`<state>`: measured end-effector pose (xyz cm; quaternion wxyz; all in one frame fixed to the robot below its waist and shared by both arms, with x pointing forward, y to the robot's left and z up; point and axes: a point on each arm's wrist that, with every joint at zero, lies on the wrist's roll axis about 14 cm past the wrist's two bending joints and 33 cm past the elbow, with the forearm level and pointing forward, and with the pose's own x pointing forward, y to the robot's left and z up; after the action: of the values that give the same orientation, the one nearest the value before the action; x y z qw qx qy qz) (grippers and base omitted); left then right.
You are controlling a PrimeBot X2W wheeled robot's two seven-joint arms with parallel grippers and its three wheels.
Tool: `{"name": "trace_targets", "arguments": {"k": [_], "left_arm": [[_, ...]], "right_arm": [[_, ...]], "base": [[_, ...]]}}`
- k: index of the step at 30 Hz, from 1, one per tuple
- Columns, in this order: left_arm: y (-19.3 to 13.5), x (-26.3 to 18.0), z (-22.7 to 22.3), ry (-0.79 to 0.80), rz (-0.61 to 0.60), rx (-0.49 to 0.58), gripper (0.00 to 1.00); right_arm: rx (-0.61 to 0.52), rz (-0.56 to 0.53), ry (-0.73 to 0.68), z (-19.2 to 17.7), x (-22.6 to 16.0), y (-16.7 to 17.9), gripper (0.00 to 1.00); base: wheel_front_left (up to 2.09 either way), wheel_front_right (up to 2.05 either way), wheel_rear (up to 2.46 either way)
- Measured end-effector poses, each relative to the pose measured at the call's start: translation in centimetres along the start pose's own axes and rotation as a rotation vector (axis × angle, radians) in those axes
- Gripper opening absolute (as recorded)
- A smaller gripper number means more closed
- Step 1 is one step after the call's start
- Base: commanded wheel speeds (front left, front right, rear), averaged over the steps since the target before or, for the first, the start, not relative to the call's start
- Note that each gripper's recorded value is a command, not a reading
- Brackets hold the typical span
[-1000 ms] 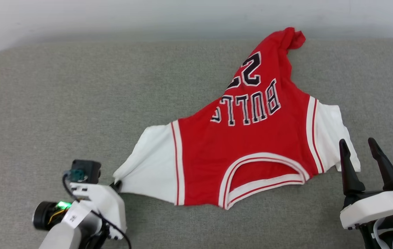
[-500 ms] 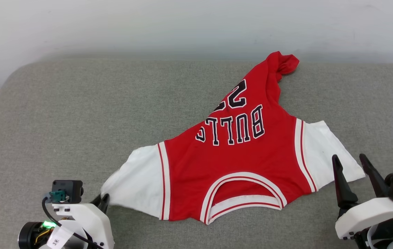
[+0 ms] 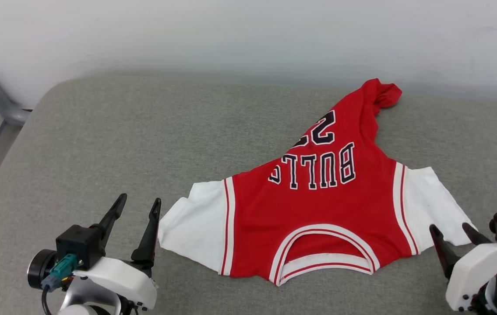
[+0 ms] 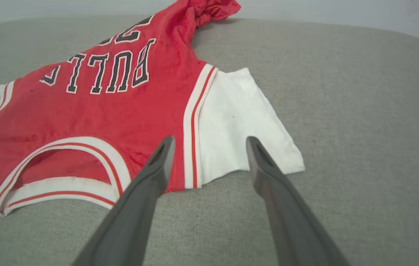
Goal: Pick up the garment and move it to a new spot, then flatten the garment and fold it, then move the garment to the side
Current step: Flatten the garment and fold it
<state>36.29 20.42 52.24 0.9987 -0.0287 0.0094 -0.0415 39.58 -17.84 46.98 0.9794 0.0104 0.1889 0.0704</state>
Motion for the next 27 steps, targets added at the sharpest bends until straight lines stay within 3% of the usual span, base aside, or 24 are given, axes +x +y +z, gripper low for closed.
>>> {"name": "trace_targets", "arguments": {"k": [7, 14, 27], "left_arm": [[0.9, -1.0, 0.4, -0.036, 0.050, -0.004, 1.00], [0.9, -0.7, 0.7, -0.049, 0.043, 0.008, 1.00], [2.4, -0.6, -0.9, 0.003, 0.082, 0.022, 1.00]], "right_arm": [[-0.041, -0.036, 0.344, -1.7, 1.1, -2.6, 1.00], [-0.063, -0.087, 0.584, -3.0, 2.8, -4.6, 1.00], [-0.051, -0.164, 0.772, -7.6, 6.4, -7.3, 1.00]], "base": [[0.00, 0.00, 0.00], [0.00, 0.00, 0.00], [0.00, 0.00, 0.00]]}}
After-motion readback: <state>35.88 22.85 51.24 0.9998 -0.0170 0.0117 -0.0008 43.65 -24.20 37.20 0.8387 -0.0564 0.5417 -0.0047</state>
